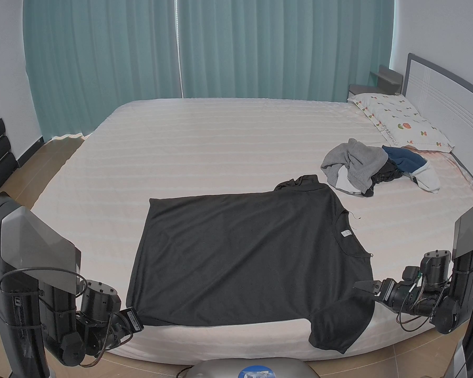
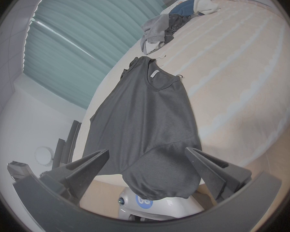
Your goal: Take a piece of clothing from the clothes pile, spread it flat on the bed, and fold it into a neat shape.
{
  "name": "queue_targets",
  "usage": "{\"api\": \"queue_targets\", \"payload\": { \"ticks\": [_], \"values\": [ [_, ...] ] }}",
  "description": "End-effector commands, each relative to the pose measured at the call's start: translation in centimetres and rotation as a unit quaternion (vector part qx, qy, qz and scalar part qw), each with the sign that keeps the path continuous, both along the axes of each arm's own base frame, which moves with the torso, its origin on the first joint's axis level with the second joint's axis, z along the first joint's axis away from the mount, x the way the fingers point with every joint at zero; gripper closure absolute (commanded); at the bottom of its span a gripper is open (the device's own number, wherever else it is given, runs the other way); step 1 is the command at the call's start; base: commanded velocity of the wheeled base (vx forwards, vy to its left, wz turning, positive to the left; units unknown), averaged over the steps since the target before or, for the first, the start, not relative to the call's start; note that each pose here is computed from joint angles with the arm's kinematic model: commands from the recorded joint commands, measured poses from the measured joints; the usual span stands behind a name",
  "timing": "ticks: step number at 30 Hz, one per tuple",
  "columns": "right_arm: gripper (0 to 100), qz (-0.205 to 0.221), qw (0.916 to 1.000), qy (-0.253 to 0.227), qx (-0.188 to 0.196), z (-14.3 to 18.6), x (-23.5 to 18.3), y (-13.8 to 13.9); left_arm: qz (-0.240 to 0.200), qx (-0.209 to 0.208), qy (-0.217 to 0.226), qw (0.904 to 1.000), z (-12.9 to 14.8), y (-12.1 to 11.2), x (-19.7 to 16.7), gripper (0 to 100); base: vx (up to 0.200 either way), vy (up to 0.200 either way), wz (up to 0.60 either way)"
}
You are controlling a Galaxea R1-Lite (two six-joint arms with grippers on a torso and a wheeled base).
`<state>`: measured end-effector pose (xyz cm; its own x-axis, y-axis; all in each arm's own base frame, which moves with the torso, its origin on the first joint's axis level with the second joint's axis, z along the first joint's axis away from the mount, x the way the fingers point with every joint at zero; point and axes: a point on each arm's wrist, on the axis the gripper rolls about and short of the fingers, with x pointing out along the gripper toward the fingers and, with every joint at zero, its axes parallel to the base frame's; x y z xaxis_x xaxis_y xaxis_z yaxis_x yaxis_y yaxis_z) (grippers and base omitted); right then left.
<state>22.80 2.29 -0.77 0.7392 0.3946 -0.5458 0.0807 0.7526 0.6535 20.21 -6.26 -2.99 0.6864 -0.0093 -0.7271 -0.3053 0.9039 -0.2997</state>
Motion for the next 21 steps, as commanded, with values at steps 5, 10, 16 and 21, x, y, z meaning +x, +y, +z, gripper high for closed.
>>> {"api": "queue_targets", "payload": {
  "ticks": [5,10,16,21],
  "values": [
    [0,0.006,0.9994,0.018,-0.027,-1.0,-0.4,-0.3,-0.004,0.006,0.013,0.9999,-0.6,0.0,-0.4,100,0.0,0.0,0.0],
    [0,-0.011,0.9984,0.011,-0.054,-1.0,-0.3,-0.6,-0.004,0.005,0.013,0.9999,-0.7,0.0,-0.4,100,0.0,0.0,0.0],
    [0,-0.016,0.9976,0.027,-0.062,-2.2,0.0,-0.9,-0.001,-0.001,0.005,1.0,-0.6,0.1,-0.3,100,0.0,0.0,0.0],
    [0,-0.015,0.9973,0.035,-0.063,-2.9,0.3,-0.9,0.0,-0.001,0.004,1.0,-0.5,0.1,-0.2,100,0.0,0.0,0.0]
  ]
}}
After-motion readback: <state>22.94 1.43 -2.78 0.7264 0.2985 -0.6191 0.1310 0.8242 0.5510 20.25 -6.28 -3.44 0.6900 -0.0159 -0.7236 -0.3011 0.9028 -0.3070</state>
